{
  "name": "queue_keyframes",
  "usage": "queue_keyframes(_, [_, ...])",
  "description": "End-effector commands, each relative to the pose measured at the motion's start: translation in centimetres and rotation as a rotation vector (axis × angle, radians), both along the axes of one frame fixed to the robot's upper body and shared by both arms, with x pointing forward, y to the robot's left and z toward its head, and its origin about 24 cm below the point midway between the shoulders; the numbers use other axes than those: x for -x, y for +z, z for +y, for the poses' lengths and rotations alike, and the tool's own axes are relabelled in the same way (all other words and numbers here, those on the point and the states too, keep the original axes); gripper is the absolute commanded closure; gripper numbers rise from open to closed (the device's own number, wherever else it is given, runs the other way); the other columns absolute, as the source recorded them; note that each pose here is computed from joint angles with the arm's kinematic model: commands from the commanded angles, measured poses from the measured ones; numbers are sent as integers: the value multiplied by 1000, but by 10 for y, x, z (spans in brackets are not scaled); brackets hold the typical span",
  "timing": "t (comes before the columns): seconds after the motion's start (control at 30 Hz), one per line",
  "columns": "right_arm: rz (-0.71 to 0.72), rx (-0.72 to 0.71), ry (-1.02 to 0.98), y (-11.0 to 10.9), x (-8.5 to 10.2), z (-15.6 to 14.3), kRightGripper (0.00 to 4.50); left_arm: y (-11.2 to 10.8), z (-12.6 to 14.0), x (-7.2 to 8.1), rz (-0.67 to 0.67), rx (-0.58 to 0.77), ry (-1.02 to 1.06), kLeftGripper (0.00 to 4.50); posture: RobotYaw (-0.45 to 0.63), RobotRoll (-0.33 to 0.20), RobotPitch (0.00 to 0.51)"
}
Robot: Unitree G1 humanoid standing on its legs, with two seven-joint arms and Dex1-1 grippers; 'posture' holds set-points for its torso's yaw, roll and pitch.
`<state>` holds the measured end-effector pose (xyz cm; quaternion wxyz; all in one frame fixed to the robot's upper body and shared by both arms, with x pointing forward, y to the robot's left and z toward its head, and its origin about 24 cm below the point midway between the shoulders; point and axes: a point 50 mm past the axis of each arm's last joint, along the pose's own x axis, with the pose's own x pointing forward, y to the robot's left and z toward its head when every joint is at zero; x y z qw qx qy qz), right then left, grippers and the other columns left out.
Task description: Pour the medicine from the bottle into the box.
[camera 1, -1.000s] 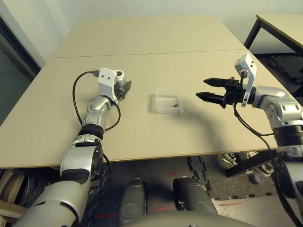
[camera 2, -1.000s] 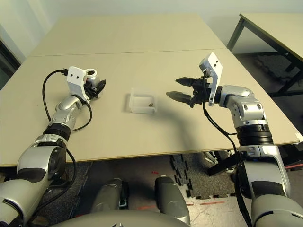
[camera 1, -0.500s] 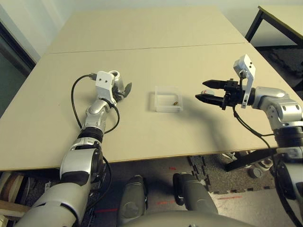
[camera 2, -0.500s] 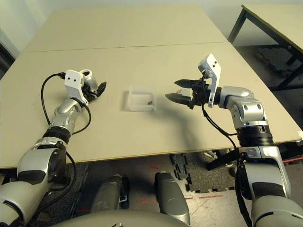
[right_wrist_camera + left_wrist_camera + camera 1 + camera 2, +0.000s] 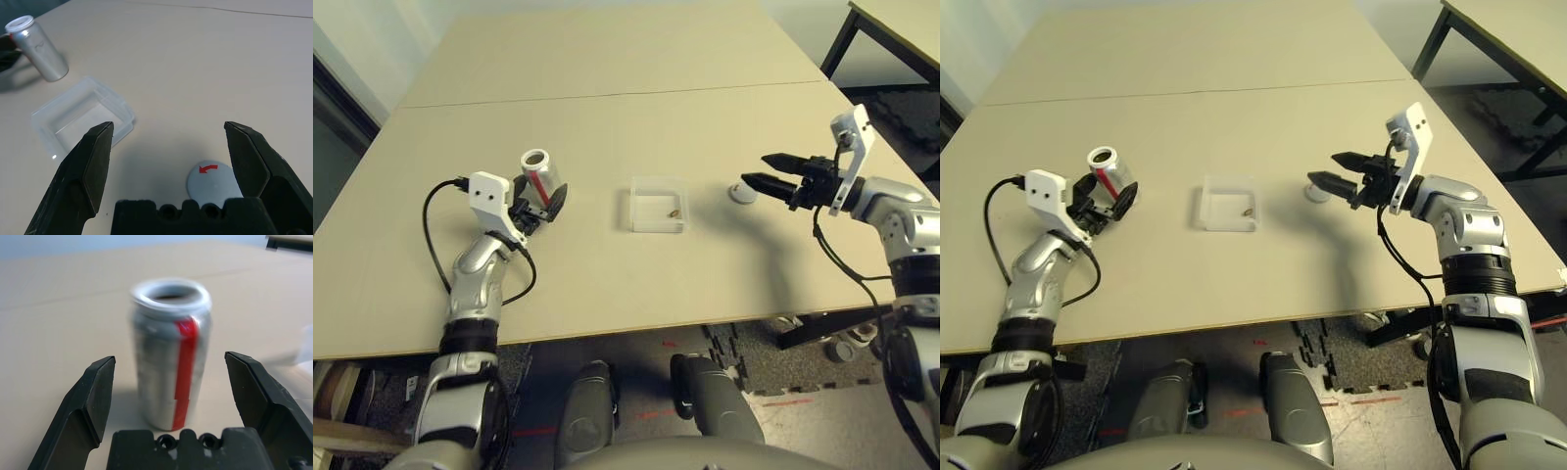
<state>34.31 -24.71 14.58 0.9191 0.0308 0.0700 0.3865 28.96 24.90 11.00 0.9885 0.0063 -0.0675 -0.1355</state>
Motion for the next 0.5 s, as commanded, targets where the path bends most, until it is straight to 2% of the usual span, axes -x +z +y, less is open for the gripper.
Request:
queue_keyframes(0.03, [-11,-28,-52,-2,-3,-6,0,7,12,12,14,13,71,7,-2,0,141])
queue_keyframes(0.1, [-13,-41,-70,-2,-4,-7,0,9,17,16,17,12,98,7,5,0,140])
queue_keyframes(0.2, [-35,-64,-168,-6,-9,-14,0,18,41,31,4,-7,190,7,29,0,138])
queue_keyframes(0.3, [-55,-59,-326,-11,-15,-27,0,22,60,38,4,-29,256,7,33,0,138])
queue_keyframes(0.5, [-117,28,-598,-20,-17,-50,0,22,85,35,12,-60,352,7,28,0,138])
